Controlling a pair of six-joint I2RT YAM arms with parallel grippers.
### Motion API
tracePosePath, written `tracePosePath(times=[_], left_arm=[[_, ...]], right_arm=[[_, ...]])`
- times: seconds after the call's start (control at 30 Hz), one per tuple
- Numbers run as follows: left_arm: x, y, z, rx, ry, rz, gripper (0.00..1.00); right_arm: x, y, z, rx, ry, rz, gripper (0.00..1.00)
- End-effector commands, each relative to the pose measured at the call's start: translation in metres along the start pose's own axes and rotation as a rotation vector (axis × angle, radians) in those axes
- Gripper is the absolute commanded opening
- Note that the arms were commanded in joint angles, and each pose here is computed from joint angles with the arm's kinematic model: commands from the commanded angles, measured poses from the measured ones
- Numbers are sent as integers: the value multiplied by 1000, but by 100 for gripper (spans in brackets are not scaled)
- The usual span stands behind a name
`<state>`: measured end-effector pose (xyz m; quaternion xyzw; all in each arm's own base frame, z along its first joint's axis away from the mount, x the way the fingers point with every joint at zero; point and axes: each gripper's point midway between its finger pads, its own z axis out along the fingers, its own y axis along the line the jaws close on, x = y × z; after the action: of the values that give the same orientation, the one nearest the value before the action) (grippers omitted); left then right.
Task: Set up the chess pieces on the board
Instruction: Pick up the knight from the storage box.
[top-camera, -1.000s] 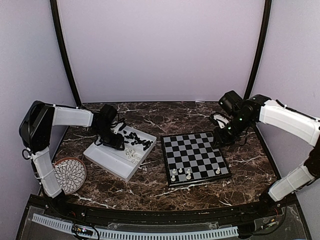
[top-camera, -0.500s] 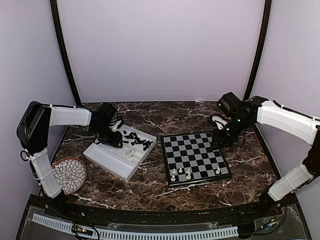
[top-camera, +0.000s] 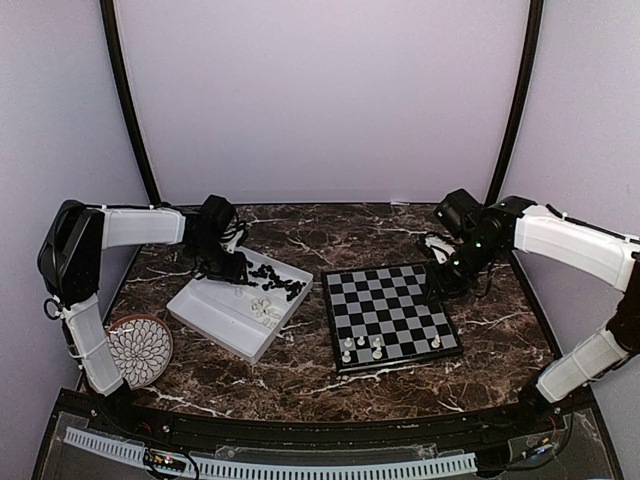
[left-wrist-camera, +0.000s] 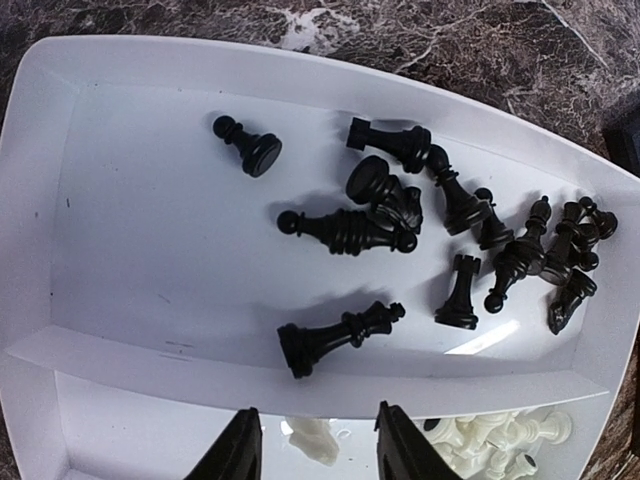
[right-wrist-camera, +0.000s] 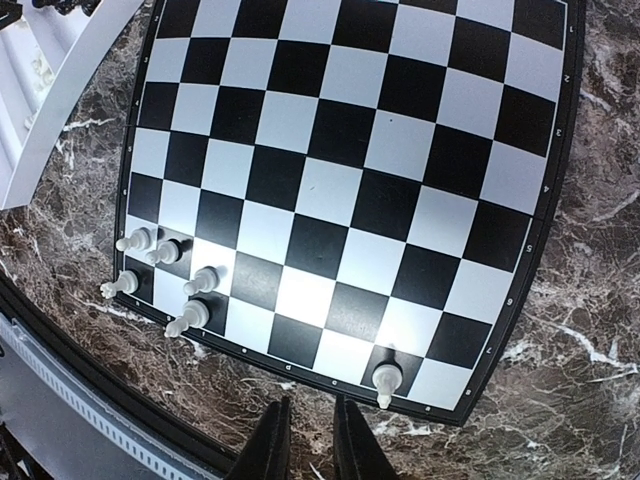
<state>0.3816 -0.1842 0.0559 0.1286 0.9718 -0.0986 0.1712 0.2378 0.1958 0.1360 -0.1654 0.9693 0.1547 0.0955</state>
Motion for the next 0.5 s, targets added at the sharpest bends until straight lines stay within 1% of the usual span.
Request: tracePosePath(times=[0.0,0.17,0.33,0.47], left_arm=[[12,3,-7,-1,26,-20,41],[21,8,-4,-27,58,-19,35],[31,15,-2,-65,95,-36,34],[38,15,2,-61,110,-52,30]], right_arm=[[-2,1,-5,-12,-38,4,17],[-4,3,-3,-22,-38,8,17],[-8,5,-3,-23,-40,3,17],[-8,5,-2,-25,-37,3,17]])
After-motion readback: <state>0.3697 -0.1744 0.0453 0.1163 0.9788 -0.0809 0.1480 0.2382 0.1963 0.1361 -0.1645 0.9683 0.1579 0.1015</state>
